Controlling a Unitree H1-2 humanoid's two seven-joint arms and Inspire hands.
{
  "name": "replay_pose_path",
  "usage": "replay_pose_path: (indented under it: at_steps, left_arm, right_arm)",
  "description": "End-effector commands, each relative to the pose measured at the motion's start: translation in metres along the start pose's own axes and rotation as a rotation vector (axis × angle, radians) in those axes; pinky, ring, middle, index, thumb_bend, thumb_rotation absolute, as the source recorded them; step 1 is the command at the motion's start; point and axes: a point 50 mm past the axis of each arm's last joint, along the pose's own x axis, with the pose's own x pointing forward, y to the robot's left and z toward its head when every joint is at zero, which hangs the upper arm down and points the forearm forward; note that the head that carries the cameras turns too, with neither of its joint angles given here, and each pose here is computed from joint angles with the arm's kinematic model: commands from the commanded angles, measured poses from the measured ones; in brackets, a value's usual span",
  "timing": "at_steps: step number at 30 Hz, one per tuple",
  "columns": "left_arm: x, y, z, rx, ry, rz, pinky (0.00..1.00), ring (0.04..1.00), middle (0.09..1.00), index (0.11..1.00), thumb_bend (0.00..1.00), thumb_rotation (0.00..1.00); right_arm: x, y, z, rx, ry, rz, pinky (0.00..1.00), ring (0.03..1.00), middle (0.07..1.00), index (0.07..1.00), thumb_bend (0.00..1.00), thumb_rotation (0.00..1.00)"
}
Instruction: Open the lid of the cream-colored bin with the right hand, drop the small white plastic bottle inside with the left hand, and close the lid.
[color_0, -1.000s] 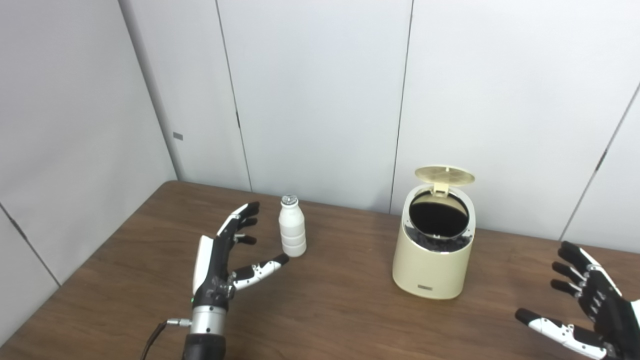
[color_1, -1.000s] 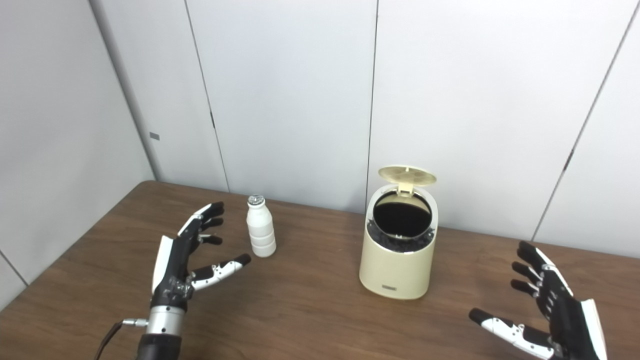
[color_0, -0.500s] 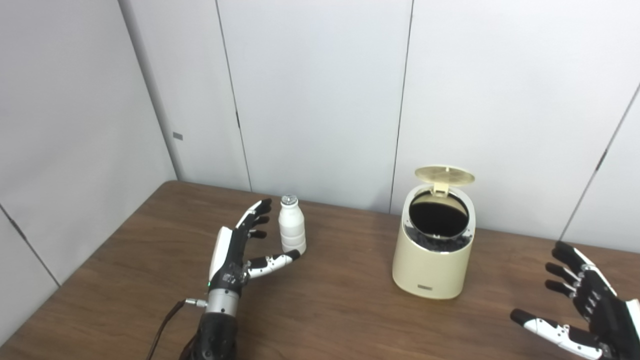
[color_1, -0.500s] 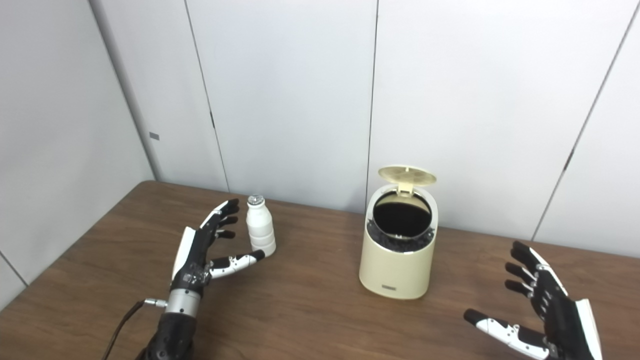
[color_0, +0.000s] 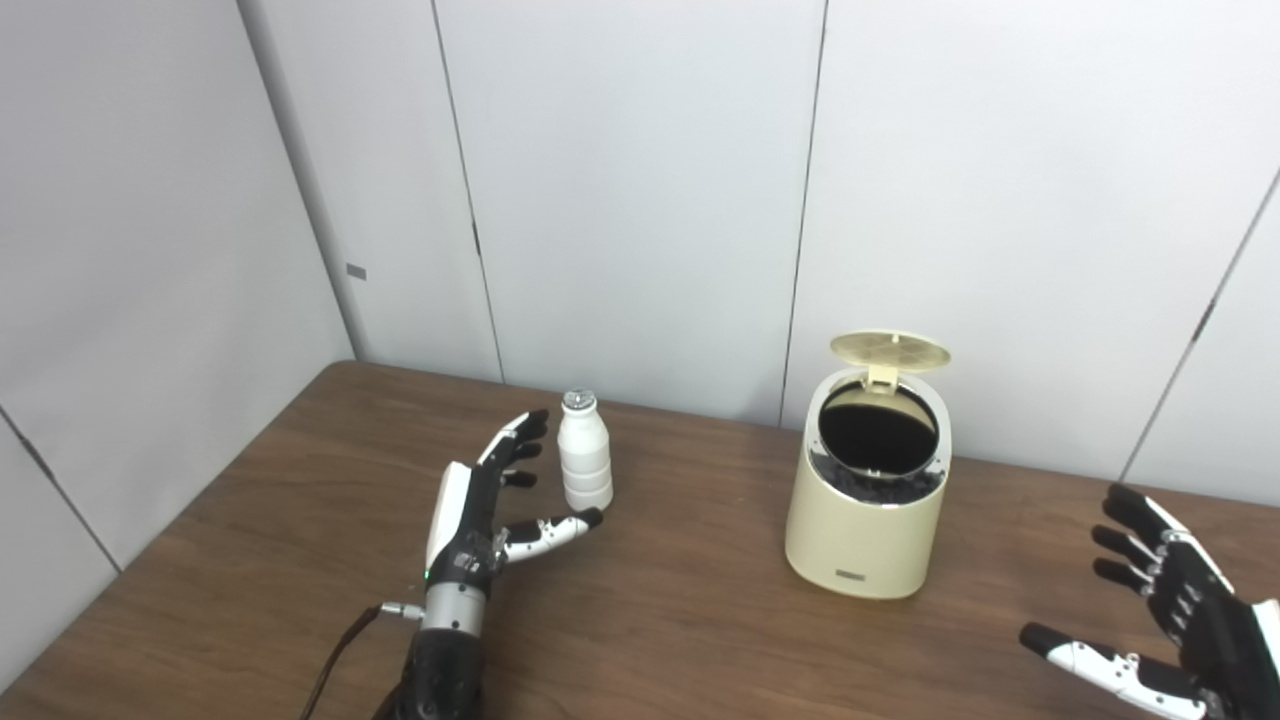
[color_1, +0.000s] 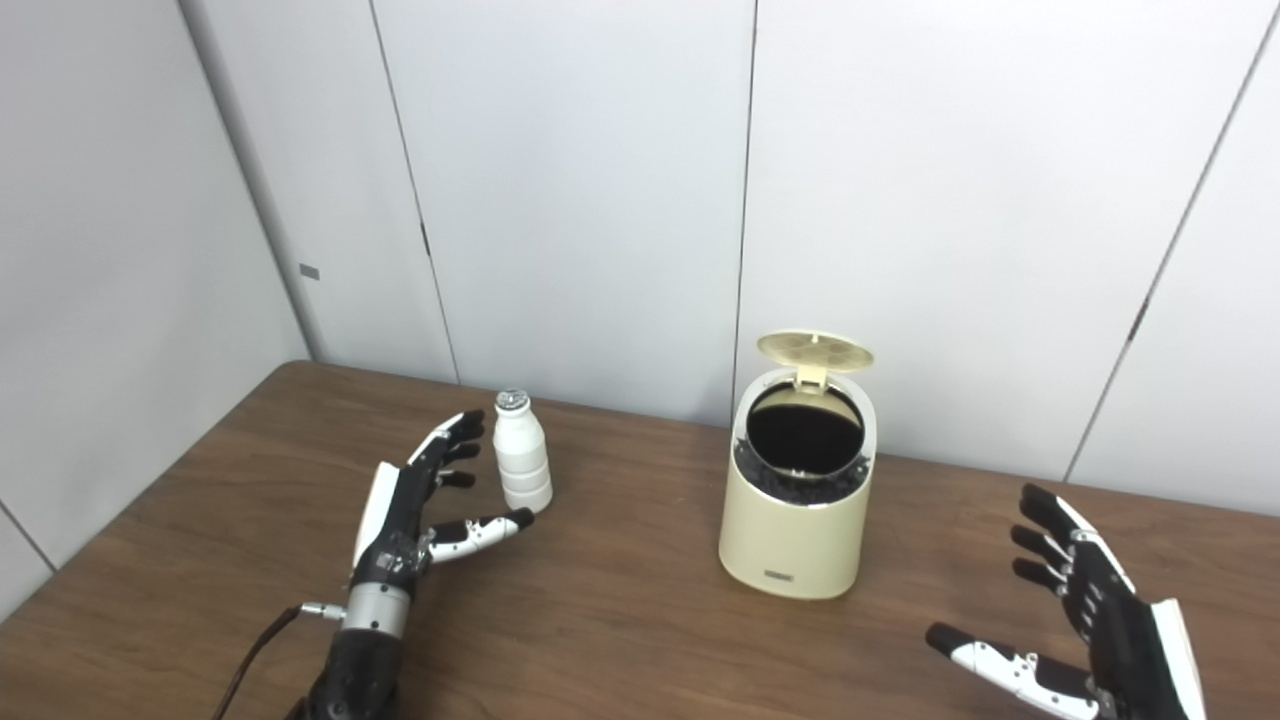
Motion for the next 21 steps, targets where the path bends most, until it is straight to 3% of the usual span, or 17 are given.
replay_pose_path:
  at_steps: [1, 5, 21]
  left_arm:
    - [0.017, 0.003, 0.014, 0.002, -0.075, 0.039, 0.73, 0.818, 0.844, 0.864, 0.77, 0.08]
    - [0.017, -0.003, 0.012, 0.0, -0.052, 0.044, 0.77, 0.824, 0.839, 0.859, 0.77, 0.08]
    - [0.032, -0.016, 0.003, -0.088, -0.023, 0.035, 0.71, 0.803, 0.832, 0.852, 0.75, 0.07]
  right_arm:
    - [0.006, -0.003, 0.015, -0.014, -0.072, -0.007, 0.75, 0.808, 0.864, 0.837, 0.73, 0.0]
    - [0.006, -0.003, 0.014, -0.02, -0.079, -0.009, 0.73, 0.791, 0.855, 0.833, 0.74, 0.0]
    - [0.003, 0.0, 0.016, -0.037, -0.084, 0.01, 0.7, 0.763, 0.853, 0.828, 0.75, 0.0]
